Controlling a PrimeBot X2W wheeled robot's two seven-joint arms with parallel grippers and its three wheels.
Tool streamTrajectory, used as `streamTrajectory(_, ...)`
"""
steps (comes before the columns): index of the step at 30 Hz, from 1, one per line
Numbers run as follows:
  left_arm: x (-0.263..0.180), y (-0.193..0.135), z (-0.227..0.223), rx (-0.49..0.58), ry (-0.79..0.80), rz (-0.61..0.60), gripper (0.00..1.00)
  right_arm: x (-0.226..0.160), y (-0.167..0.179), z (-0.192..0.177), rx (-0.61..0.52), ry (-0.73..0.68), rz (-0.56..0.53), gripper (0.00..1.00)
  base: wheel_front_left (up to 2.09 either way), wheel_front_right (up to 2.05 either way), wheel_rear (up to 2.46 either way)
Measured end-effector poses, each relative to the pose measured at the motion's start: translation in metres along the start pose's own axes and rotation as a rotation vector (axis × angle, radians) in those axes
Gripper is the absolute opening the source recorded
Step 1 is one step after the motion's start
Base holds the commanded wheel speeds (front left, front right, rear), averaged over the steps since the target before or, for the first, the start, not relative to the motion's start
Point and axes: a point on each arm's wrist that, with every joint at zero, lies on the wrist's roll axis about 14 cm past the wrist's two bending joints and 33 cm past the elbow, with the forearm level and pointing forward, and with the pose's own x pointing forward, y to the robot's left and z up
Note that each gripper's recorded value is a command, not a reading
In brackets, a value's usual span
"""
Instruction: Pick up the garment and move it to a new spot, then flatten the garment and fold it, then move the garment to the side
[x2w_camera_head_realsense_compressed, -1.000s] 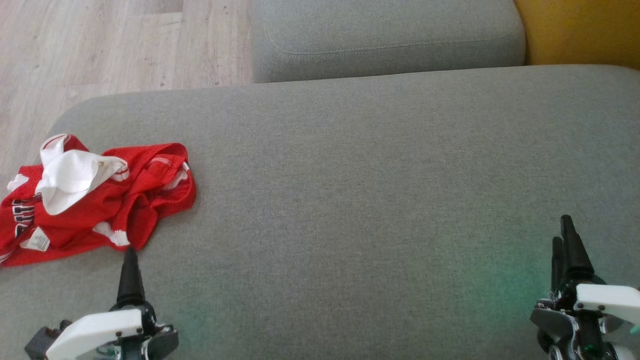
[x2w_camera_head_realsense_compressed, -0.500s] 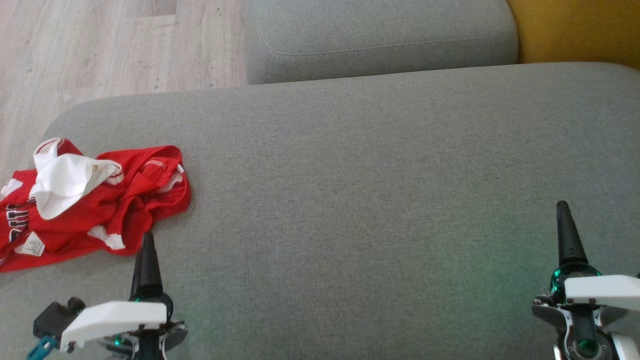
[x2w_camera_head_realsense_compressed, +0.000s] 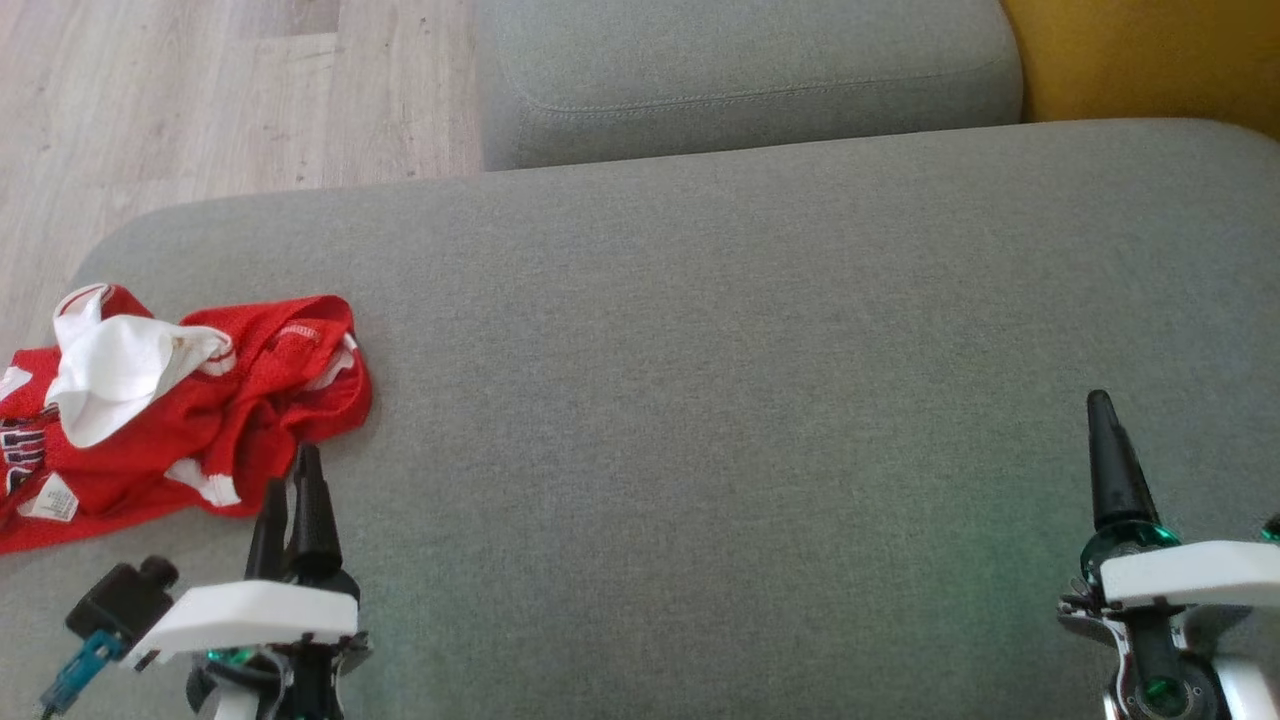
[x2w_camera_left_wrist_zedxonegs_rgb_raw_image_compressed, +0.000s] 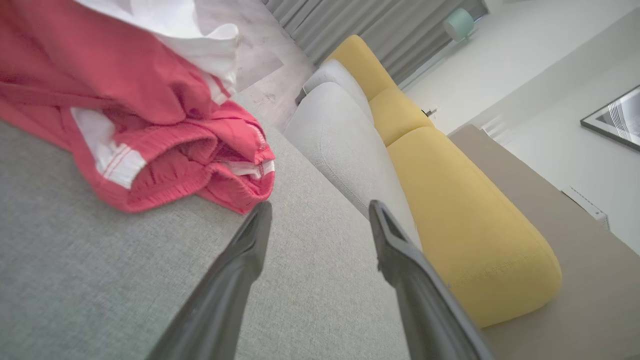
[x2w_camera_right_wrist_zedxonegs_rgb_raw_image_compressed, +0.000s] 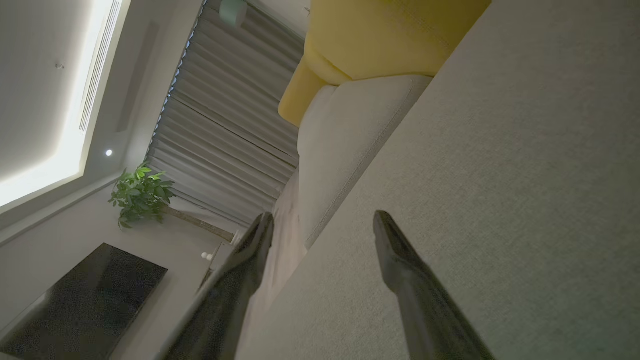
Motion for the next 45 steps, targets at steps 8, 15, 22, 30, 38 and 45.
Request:
streamTrajectory(8, 0.003, -0.003, -0.006, 0.109, 0.024, -0.01, 1.0, -0.001, 0.005, -0.002, -0.106, 0.024, 0.016, 1.0, 0.0, 0.0, 0.0)
streamTrajectory(15, 0.004, 0.001, -0.009, 0.202, 0.038, 0.003, 1.0, 0.0, 0.008, -0.001, -0.193, 0.033, 0.025, 1.0, 0.0, 0.0, 0.0)
streamTrajectory(22, 0.005, 0.002, -0.011, 0.292, 0.044, 0.01, 1.0, 0.0, 0.011, -0.005, -0.276, 0.056, 0.035, 1.0, 0.0, 0.0, 0.0)
streamTrajectory(30, 0.005, 0.006, -0.008, 0.387, 0.03, 0.022, 1.0, 0.0, 0.011, -0.007, -0.374, 0.08, 0.041, 1.0, 0.0, 0.0, 0.0)
streamTrajectory(38, 0.004, 0.006, -0.002, 0.452, 0.001, 0.027, 1.0, -0.002, 0.014, -0.009, -0.449, 0.088, 0.05, 1.0, 0.0, 0.0, 0.0)
streamTrajectory(45, 0.003, 0.005, 0.002, 0.535, -0.011, 0.024, 1.0, -0.004, 0.016, -0.013, -0.522, 0.107, 0.058, 1.0, 0.0, 0.0, 0.0)
